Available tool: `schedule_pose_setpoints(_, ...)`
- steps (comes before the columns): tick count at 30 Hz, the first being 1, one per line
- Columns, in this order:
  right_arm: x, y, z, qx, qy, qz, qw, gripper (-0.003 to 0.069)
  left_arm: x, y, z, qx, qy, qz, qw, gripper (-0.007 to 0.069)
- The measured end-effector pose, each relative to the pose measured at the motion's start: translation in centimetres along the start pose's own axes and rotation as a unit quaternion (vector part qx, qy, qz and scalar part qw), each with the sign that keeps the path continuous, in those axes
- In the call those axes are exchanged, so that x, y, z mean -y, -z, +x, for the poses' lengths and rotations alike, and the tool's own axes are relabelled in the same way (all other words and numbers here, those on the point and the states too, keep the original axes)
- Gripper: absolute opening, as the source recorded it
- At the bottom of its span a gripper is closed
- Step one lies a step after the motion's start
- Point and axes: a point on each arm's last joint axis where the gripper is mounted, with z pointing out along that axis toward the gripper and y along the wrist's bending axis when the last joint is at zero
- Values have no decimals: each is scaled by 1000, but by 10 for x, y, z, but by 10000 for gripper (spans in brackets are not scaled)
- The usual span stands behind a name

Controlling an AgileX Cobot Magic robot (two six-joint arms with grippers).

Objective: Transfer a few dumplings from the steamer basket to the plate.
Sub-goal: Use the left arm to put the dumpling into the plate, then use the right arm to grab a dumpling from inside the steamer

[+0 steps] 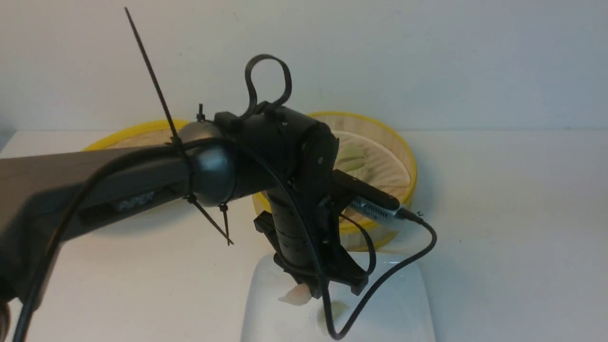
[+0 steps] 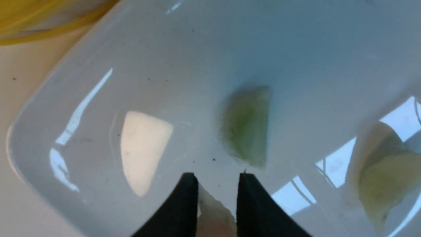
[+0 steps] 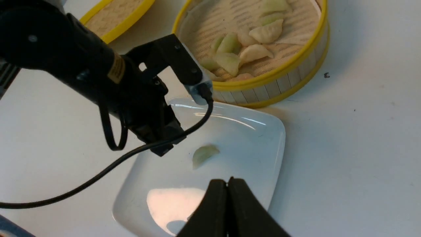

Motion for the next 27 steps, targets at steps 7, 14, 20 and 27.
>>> schedule_pose_setpoints(7, 1, 0, -3, 12, 3, 3, 1000, -10, -2, -7, -1, -6, -1, -9, 1000, 311)
schedule_pose_setpoints(14, 11, -25, -25, -35, -5, -2, 999, -10, -4, 33, -5, 2, -9, -43, 999, 381)
schedule_pose_setpoints(20, 26, -66, -70, -79, 12, -12, 997, -10, -12, 112, 15, 77, -7, -96, 992, 71)
schedule_pose_setpoints(27, 11, -137, -109, -117, 99, -17, 988, -8, -12, 196, 100, 179, 31, -72, 981, -6)
